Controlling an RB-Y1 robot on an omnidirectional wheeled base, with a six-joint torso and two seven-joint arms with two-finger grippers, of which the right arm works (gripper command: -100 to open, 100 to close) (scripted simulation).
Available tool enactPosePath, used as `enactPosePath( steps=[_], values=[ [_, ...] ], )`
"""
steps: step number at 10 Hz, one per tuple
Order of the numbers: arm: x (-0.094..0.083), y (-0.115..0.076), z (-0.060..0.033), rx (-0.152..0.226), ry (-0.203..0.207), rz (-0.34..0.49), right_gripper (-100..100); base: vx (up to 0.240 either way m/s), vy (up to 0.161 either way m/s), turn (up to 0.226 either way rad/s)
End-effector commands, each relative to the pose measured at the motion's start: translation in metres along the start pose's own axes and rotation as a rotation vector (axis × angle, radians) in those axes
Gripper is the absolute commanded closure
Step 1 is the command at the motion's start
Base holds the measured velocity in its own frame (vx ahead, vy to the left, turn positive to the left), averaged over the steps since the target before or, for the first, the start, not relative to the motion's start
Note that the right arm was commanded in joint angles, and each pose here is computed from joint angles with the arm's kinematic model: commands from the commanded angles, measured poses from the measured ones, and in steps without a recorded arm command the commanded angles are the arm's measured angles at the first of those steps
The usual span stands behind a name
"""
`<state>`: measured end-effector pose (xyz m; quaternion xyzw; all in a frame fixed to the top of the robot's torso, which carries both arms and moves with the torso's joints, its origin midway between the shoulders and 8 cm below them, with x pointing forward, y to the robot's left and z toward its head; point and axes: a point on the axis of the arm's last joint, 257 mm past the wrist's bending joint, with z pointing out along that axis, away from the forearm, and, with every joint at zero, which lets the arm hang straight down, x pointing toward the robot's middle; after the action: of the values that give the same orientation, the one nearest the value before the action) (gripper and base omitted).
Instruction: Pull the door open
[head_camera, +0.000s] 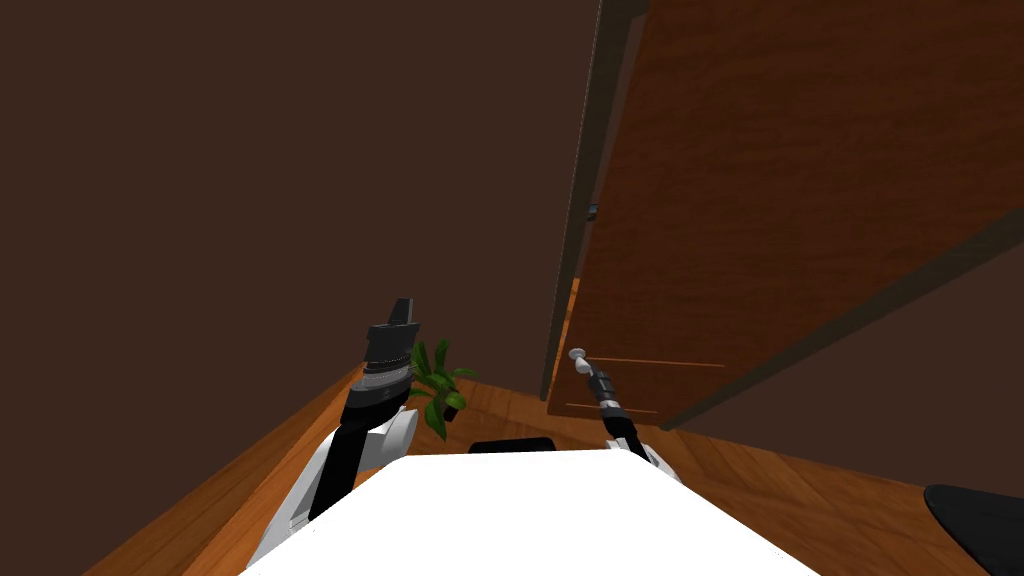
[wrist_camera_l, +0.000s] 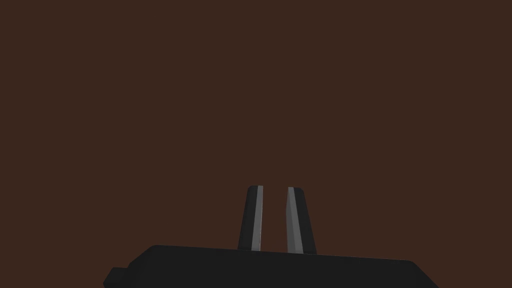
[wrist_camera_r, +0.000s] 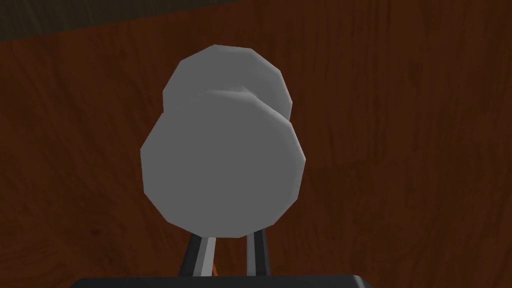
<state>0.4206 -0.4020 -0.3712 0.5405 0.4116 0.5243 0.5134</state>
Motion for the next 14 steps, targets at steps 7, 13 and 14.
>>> enactPosePath(
  steps=[7, 13, 14],
  values=[
    [0.024, 0.004, 0.0105, -0.026, 0.026, 0.124, 100, -0.023, -0.008, 0.023],
    [-0.001, -0.007, 0.0043, 0.003, -0.045, 0.297, -100, -0.059, -0.019, 0.03],
    [-0.001, -0.007, 0.0043, 0.003, -0.045, 0.297, -100, -0.023, -0.011, -0.021]
  ],
)
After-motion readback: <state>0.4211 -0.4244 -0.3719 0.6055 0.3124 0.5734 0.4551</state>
